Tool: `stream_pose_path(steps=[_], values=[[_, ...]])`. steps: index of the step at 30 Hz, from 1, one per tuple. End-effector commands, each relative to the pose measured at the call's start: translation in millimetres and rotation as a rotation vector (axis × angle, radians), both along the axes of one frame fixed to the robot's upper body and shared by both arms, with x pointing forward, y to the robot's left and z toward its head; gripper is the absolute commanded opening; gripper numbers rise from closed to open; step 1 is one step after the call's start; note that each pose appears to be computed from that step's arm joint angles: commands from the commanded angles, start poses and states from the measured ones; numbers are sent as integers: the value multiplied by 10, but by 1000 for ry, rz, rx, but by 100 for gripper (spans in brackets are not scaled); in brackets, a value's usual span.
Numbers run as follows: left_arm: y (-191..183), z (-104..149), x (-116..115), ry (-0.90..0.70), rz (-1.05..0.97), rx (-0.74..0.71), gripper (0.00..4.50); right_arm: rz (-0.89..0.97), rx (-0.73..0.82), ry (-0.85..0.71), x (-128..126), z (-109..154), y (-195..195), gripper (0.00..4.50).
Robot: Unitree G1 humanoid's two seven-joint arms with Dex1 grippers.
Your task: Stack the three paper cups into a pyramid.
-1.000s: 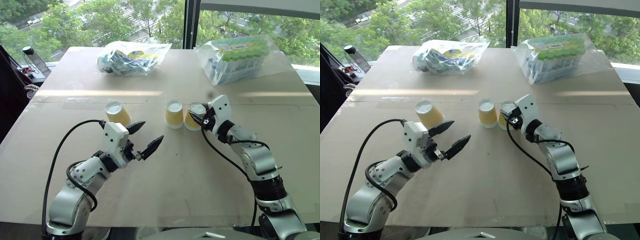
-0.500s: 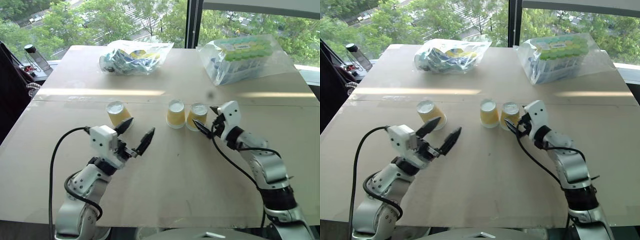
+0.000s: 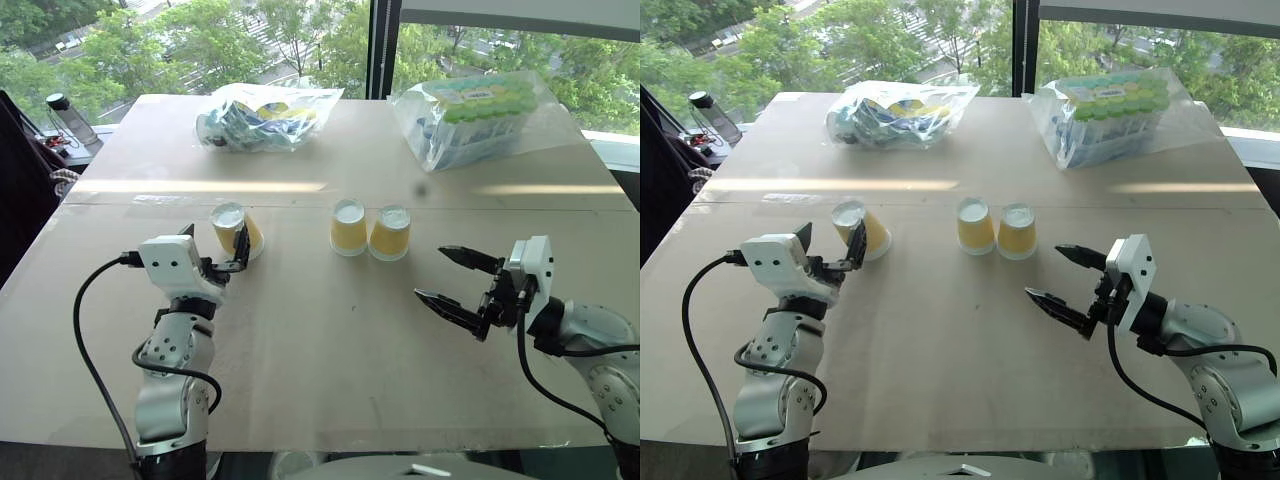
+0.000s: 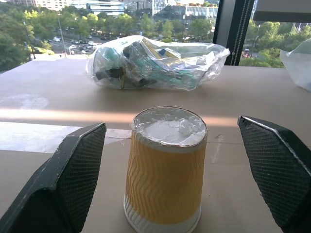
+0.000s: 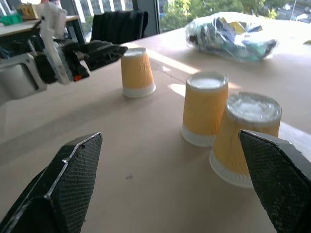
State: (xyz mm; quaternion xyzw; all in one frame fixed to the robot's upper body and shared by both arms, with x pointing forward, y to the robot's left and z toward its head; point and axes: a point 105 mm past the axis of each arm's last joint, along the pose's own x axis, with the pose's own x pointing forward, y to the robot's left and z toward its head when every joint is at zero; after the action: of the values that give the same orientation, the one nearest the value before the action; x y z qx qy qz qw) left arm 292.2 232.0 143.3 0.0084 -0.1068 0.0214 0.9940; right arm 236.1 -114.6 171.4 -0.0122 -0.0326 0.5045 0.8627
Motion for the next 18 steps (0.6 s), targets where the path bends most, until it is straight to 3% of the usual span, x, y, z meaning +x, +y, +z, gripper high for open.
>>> stream_pose_path(steps=[1, 18], values=[[42, 77, 36, -32, 11, 37, 450, 41, 34, -66, -54, 130, 95, 445], [61, -43, 270, 13, -45, 79, 450, 65, 95, -136, -103, 192, 152, 445]])
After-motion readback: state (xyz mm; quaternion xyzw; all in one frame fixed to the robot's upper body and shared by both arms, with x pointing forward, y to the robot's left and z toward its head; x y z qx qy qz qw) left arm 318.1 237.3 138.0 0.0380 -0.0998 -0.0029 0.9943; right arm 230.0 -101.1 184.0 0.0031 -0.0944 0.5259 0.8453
